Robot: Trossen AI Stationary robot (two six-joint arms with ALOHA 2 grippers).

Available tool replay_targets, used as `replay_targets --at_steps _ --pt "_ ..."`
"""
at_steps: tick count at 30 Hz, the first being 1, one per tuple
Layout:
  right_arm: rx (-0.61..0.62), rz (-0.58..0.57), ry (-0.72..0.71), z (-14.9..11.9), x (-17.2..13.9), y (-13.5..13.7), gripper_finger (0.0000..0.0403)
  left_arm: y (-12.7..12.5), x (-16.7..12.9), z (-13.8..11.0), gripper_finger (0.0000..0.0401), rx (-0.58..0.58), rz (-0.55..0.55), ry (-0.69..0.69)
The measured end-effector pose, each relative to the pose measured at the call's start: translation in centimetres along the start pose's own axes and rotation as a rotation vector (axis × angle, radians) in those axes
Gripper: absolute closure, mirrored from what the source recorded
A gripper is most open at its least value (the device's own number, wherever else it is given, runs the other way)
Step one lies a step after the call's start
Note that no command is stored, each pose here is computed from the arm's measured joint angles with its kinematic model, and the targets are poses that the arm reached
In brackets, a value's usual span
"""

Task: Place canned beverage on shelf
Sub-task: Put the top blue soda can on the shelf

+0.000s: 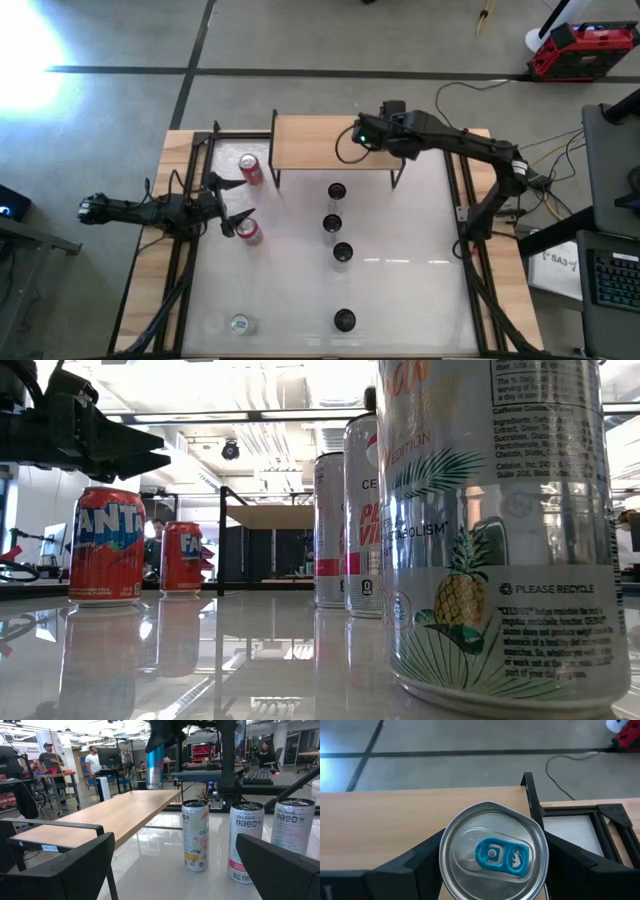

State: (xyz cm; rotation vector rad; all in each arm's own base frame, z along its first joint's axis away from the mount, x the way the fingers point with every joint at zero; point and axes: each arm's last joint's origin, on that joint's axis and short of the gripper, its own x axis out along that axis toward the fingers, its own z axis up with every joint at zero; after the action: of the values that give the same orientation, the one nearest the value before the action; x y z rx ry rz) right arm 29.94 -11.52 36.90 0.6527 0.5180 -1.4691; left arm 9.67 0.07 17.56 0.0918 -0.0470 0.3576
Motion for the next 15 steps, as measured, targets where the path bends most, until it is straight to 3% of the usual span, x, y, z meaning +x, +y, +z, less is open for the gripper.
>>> replay_targets --at_steps 6,15 --pt "0.059 -0.04 0.015 1.4 3.1 0.2 0.0142 0.0 0.0 0.0 0.0001 0.0 0.0 0.0" --pt "0.103 -0.04 0.002 3.2 5.0 -0.2 0.0142 0.0 0.0 0.0 0.0001 0.0 0.0 0.0"
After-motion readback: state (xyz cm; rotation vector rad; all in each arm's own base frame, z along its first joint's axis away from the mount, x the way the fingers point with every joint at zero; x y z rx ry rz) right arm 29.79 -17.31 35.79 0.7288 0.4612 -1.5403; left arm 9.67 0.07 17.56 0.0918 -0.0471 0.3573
